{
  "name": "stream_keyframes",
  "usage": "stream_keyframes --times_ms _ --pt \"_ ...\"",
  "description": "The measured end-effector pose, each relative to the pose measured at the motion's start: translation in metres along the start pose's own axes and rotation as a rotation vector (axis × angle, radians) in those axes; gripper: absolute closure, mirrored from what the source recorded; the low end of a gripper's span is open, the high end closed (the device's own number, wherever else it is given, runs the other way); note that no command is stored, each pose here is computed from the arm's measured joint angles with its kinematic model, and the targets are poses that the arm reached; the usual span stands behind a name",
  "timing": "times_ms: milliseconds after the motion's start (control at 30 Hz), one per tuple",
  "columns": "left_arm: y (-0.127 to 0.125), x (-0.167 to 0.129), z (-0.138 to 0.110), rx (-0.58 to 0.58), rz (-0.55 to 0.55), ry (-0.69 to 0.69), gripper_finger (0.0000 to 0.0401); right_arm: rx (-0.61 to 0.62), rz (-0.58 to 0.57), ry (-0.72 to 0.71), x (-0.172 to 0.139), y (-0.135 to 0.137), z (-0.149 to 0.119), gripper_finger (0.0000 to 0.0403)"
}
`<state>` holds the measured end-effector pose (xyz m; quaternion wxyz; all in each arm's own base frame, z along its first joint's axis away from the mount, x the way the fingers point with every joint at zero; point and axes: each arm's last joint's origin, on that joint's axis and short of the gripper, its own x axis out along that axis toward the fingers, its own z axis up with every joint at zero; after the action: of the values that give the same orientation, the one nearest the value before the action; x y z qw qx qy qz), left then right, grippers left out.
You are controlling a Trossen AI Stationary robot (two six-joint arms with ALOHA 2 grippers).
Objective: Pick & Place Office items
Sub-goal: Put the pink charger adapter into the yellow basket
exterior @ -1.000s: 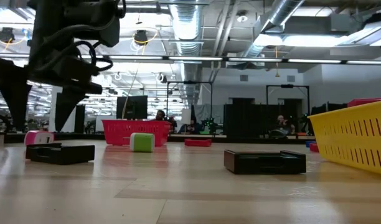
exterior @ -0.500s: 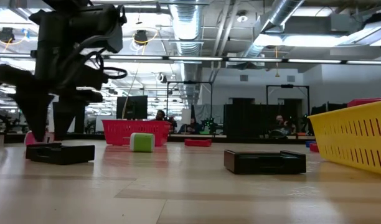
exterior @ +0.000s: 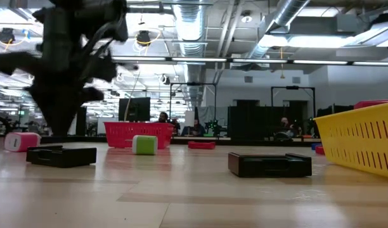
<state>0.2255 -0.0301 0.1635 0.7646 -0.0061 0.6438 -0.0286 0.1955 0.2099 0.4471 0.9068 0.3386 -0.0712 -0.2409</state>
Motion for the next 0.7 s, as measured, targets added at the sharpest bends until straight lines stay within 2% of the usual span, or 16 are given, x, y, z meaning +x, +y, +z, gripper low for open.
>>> stream_keyframes --times_ms 67,200,333,400,533,700 --pt "0.002 -0.01 0.001 -0.131 0.021 -0.036 0.0286 -0.002 -0.001 -0.004 0.001 0.001 0.001 0.0246" --pt "0.009 -0.029 -0.001 -0.495 0.012 -0.123 0.0203 -0.01 -0.009 -0.011 0.005 0.002 -0.003 0.0246" --pt "0.015 -0.04 -0.016 -0.864 0.081 -0.089 0.0127 -0.009 -0.014 -0.016 0.007 0.003 -0.005 0.0246" --pt "0.018 -0.042 -0.021 -0.998 0.11 -0.089 0.01 -0.017 -0.017 -0.017 0.008 0.003 -0.007 0.0246" --pt "0.019 -0.034 -0.033 -1.189 0.163 -0.077 0.0072 -0.025 -0.022 -0.024 0.009 0.004 -0.008 0.0246" --pt "0.015 -0.016 -0.049 -1.327 0.169 0.007 0.007 -0.025 -0.013 -0.018 0.006 0.005 -0.009 0.0246"
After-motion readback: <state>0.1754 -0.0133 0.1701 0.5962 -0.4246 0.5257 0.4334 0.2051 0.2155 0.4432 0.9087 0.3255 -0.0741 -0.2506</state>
